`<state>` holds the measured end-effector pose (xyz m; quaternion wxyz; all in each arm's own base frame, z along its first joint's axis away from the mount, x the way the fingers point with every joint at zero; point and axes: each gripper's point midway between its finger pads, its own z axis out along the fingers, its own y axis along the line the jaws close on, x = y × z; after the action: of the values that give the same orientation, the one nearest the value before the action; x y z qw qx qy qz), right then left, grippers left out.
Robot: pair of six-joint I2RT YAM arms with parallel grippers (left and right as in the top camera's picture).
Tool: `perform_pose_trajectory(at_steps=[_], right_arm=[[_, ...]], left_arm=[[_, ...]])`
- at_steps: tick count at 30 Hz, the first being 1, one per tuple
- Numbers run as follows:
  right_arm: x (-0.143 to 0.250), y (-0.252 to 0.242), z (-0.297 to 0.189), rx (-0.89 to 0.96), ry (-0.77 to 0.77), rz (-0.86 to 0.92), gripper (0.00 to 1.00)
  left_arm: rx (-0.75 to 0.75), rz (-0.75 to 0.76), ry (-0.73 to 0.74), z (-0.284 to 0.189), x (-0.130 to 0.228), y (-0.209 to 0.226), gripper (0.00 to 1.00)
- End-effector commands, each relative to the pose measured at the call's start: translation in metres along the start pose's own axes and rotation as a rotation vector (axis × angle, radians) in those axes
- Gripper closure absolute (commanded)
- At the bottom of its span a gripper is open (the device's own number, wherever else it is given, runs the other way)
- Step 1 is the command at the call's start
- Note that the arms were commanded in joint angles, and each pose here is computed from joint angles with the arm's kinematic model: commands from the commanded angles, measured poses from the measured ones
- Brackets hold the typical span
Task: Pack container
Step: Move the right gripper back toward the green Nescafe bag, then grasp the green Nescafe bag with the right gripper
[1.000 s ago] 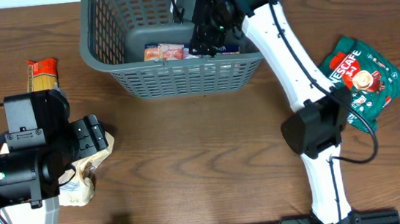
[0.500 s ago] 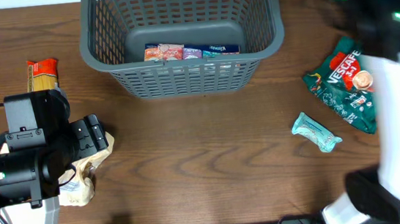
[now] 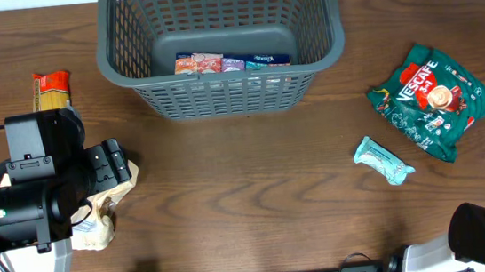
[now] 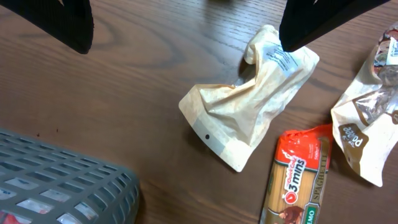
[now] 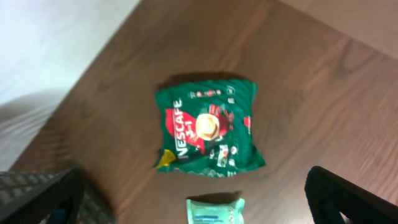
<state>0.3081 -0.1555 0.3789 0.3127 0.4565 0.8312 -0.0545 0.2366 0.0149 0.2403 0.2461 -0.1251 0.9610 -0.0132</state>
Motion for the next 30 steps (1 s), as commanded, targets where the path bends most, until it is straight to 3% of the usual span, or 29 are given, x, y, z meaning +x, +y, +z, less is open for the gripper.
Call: perform_pose_trajectory(at_steps=[1, 17, 30], right_arm=[[0.010, -0.010, 0.020, 0.030, 0.072, 0.028, 0.01], [0.102, -0.038, 0.183, 0.004, 0.383, -0.011, 0.01], [0.169, -0.068, 0.265, -0.048, 0.388, -0.035, 0.01]], left_arm=[[-0.001, 0.001, -0.023, -0.006, -0.006, 0.001, 0.14], [-0.001, 0.001, -0.022, -0.006, -0.006, 0.001, 0.14], [-0.002, 0.001, -0.022, -0.006, -0.006, 0.001, 0.14]])
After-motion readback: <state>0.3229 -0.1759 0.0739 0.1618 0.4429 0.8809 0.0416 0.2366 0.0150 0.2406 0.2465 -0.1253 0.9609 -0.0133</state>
